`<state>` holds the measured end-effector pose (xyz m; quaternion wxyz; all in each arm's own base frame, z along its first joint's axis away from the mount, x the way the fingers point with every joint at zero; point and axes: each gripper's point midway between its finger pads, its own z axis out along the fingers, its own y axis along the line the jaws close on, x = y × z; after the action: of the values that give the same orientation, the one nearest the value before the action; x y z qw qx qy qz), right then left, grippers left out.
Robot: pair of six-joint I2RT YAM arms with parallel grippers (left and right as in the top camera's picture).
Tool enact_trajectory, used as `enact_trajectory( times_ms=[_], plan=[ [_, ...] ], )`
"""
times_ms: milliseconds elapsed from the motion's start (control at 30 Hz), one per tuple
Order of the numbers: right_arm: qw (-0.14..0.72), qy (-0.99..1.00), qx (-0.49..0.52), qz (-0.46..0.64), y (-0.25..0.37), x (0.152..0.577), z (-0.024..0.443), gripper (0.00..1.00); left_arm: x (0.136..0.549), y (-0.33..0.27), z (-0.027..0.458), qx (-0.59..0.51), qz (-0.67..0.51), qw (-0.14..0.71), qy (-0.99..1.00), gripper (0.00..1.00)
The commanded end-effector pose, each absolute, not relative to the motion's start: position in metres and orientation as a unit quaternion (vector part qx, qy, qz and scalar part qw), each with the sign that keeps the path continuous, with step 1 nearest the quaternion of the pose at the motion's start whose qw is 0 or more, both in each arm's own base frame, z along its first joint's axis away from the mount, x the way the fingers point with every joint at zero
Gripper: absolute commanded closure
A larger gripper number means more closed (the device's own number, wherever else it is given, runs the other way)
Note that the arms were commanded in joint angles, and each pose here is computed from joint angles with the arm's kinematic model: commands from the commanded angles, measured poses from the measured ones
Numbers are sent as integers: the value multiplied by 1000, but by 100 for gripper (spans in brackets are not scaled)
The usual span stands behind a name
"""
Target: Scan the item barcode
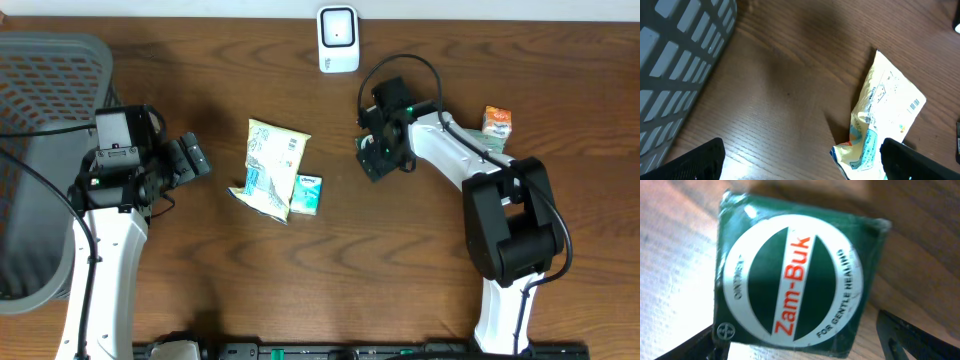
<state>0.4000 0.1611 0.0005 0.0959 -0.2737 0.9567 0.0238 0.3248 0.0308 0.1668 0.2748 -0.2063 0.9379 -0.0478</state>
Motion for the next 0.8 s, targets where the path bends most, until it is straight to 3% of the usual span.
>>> enact_trajectory(
  times_ms=[0, 267, 500, 667, 767],
  plan=[
    [87, 939, -330, 40, 168, 394, -4, 15, 325, 32, 166, -209, -48, 273, 938, 2],
    [119, 962, -243, 49, 175, 418, 21, 19, 325, 32, 166, -209, -48, 273, 938, 2],
    [132, 974, -171, 72, 186, 432, 53, 14, 325, 32, 166, -209, -48, 273, 938, 2],
    [154, 987, -33, -17, 146, 448, 48, 21, 325, 32, 166, -209, -48, 273, 938, 2],
    [156, 986, 24, -50, 126, 448, 41, 30, 325, 32, 166, -209, -48, 273, 938, 2]
  ],
)
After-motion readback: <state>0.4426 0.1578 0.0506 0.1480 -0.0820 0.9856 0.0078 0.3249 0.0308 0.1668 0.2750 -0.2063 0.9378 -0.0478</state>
